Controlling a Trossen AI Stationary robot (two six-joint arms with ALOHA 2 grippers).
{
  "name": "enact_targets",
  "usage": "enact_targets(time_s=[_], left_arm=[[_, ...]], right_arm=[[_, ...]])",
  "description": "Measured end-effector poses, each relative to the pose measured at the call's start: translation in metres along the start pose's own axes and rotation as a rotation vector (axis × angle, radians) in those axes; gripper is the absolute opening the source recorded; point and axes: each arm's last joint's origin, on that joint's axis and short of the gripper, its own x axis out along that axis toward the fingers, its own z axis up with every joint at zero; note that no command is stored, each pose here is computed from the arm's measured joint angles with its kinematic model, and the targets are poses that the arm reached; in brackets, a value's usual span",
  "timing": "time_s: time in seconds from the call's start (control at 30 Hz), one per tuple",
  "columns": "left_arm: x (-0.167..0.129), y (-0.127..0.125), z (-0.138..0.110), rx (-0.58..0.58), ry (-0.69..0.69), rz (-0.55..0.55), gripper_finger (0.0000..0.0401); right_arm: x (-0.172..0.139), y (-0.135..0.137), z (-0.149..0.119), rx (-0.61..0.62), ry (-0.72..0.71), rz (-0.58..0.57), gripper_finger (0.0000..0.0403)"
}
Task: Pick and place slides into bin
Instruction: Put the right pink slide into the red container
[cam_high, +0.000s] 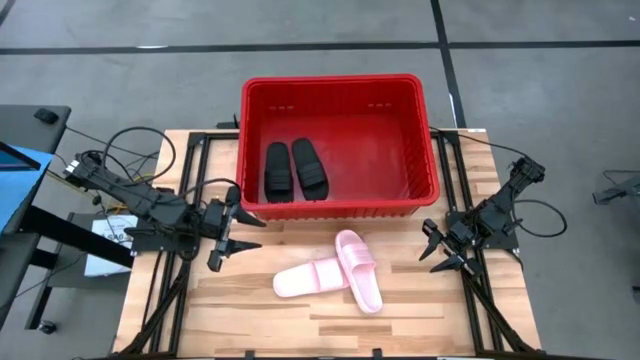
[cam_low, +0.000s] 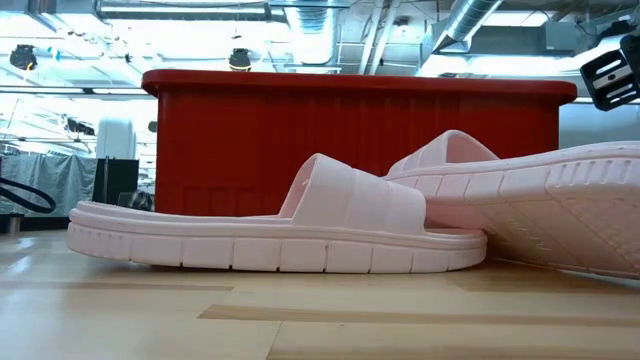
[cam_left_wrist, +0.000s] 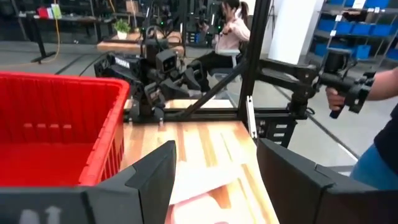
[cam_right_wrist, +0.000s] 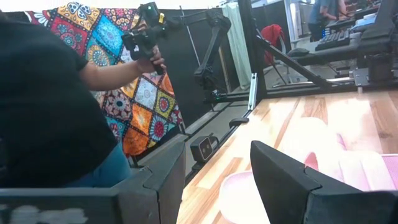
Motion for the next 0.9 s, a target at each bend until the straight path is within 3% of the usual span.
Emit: enact_targets(time_s=[0.1, 0.27, 0.57, 0.7, 0.9], left_arm=[[0.0, 0.001, 0.001, -0.033, -0.01, 0.019, 0.0215], [0.0, 0.002, 0.002, -0.064, -0.033, 0.071, 0.0215], [0.0, 0.003, 0.003, -0.08, -0.04, 0.118, 0.0215], [0.0, 0.003, 0.002, -0.08, -0.04, 0.121, 0.0215], [0.0, 0.004, 0.002, -0.077, -0.034, 0.122, 0.0215]], right_arm=[[0.0, 0.0, 0.0, 0.03, -0.003, 0.001, 0.0173], [0.0, 0.002, 0.007, 0.241, -0.073, 0.026, 0.0173], [-0.005, 0.007, 0.028, 0.348, -0.285, 0.111, 0.0173], [-0.002, 0.003, 0.024, 0.388, -0.257, -0.002, 0.0171], [0.006, 0.0, 0.014, 0.39, -0.011, -0.193, 0.0166]])
